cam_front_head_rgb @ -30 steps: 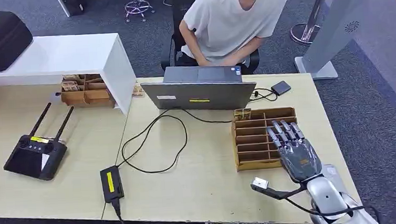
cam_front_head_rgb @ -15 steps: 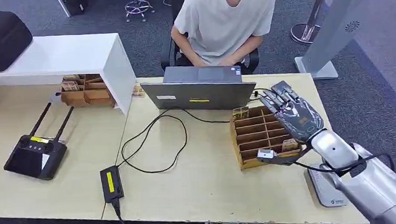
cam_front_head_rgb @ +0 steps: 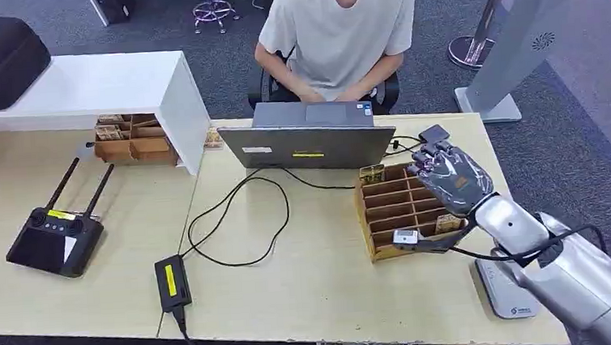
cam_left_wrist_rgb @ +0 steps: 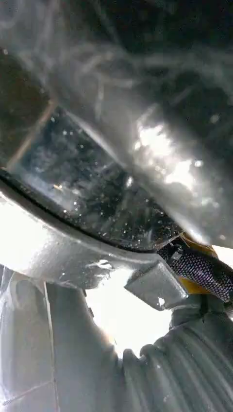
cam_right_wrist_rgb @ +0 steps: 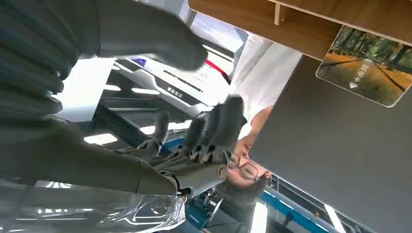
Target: Pass the card to the sensor for recognition and then transmit it.
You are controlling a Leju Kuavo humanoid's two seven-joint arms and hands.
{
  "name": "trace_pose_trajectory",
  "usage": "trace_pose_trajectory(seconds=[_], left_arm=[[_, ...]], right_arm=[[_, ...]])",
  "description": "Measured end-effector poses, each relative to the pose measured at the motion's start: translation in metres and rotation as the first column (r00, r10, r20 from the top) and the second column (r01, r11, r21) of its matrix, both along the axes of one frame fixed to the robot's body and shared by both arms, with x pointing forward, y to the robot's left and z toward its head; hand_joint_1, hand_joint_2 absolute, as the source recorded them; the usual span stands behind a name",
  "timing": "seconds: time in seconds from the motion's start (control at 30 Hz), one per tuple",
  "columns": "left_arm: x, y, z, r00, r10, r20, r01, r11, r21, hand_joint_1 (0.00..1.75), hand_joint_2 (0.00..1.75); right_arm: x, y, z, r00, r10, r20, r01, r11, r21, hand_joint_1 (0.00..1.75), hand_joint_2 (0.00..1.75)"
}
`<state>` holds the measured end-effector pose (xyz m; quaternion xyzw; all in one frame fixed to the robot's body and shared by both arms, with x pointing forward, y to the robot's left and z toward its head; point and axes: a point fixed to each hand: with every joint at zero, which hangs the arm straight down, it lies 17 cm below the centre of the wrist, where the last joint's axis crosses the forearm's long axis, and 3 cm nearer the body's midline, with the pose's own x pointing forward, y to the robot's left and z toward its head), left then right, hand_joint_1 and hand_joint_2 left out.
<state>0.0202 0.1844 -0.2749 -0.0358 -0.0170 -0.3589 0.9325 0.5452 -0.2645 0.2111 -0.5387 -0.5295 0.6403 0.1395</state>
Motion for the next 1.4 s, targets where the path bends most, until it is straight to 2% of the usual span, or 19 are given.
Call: trace_pose_trajectory(seconds=[0.6, 0.63, 0.67, 0.7, 0.87, 1.03, 1.23, 1.4], left_arm=[[0.000, 0.000, 0.000, 1.000, -0.002, 0.000, 0.002, 1.000, 0.000, 0.00, 1.75], [0.000, 0.000, 0.000, 1.000, -0.002, 0.000, 0.002, 1.000, 0.000, 0.00, 1.75], [0.000, 0.000, 0.000, 1.000, -0.002, 0.000, 0.002, 1.000, 0.000, 0.00, 1.75], [0.000, 0.000, 0.000, 1.000, -0.002, 0.000, 0.002, 1.000, 0.000, 0.00, 1.75], [0.000, 0.000, 0.000, 1.000, 0.004, 0.000, -0.004, 1.000, 0.001, 0.00, 1.75], [0.000, 0.000, 0.000, 1.000, 0.019, -0.003, -0.019, 1.000, 0.000, 0.00, 1.75], [0.000, 0.000, 0.000, 1.000, 0.025, -0.002, -0.025, 1.000, 0.000, 0.00, 1.75], [0.000, 0.000, 0.000, 1.000, 0.026, -0.002, -0.026, 1.000, 0.000, 0.00, 1.75]], right_arm=[[0.000, 0.002, 0.007, 1.000, 0.012, 0.012, -0.012, 1.000, -0.008, 1.75, 1.75], [0.000, 0.002, 0.008, 1.000, 0.012, 0.013, -0.012, 1.000, -0.008, 1.69, 1.75], [0.000, 0.002, 0.008, 1.000, 0.012, 0.014, -0.012, 1.000, -0.008, 0.05, 1.75], [0.000, 0.002, 0.009, 1.000, 0.013, 0.015, -0.013, 1.000, -0.006, 0.00, 1.75], [0.000, 0.000, 0.014, 1.000, 0.005, 0.027, -0.005, 1.000, -0.001, 0.00, 1.75], [0.007, -0.013, 0.019, 0.997, -0.051, -0.049, 0.050, 0.999, -0.017, 0.00, 1.75], [0.008, -0.007, 0.058, 1.000, -0.024, -0.010, 0.024, 0.999, -0.032, 0.00, 1.75], [0.006, -0.004, 0.073, 1.000, -0.008, 0.018, 0.009, 0.999, -0.036, 0.00, 1.75]])
